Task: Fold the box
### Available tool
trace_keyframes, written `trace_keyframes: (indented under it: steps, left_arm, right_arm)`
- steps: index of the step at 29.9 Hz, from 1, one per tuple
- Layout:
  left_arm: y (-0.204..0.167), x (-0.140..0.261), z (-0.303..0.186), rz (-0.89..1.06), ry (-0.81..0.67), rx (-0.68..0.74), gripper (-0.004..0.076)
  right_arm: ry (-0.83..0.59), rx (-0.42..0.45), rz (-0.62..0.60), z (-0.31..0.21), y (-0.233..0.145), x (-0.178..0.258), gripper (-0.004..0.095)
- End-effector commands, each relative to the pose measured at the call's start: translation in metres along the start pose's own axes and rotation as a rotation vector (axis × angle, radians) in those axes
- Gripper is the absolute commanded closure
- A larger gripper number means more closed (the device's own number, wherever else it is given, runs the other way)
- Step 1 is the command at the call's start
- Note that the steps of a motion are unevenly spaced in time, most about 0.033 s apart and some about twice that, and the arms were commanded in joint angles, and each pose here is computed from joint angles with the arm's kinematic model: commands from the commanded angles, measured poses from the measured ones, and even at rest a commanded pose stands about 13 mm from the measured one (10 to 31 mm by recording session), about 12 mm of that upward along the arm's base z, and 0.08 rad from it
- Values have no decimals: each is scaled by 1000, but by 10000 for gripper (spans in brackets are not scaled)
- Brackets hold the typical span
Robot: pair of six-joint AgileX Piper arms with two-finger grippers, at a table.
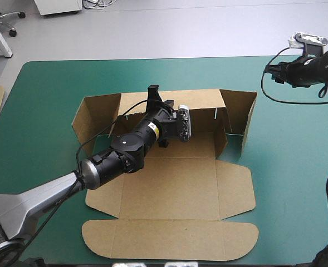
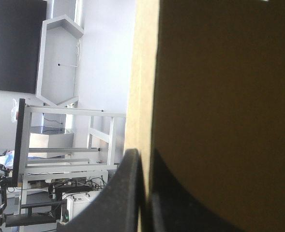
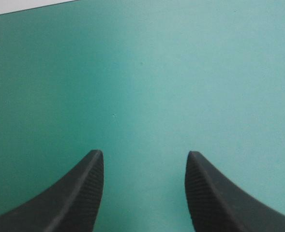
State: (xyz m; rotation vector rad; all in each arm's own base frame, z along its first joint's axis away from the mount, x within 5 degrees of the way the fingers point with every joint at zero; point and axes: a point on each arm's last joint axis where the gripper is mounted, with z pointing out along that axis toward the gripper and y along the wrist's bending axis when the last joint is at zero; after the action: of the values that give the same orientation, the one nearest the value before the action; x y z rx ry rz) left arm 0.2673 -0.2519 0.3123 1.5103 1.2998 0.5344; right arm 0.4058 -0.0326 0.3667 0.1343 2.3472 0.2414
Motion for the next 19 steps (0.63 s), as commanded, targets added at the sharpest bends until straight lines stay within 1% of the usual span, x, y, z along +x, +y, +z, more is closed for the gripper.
trace_keyframes:
  steps: [1,4,8,13,19]
  left_arm:
    - [8,2,-8,-83,36,-22,738]
    - [8,2,-8,-83,36,-22,738]
    - [7,3,-7,-82,49,-21,738]
    - [4,6,-3,-70,78,-18,738]
    - [0,4,1,-58,57,-3,738]
  right_arm:
    - [-77,-107,10,-9,5,-20,439]
    - [-24,-162,24,11,4,-17,439]
    - [44,-257,24,30,9,-10,445]
    - [97,-293,-1,36,10,-4,470]
    - [131,-344,-13,37,13,0,485]
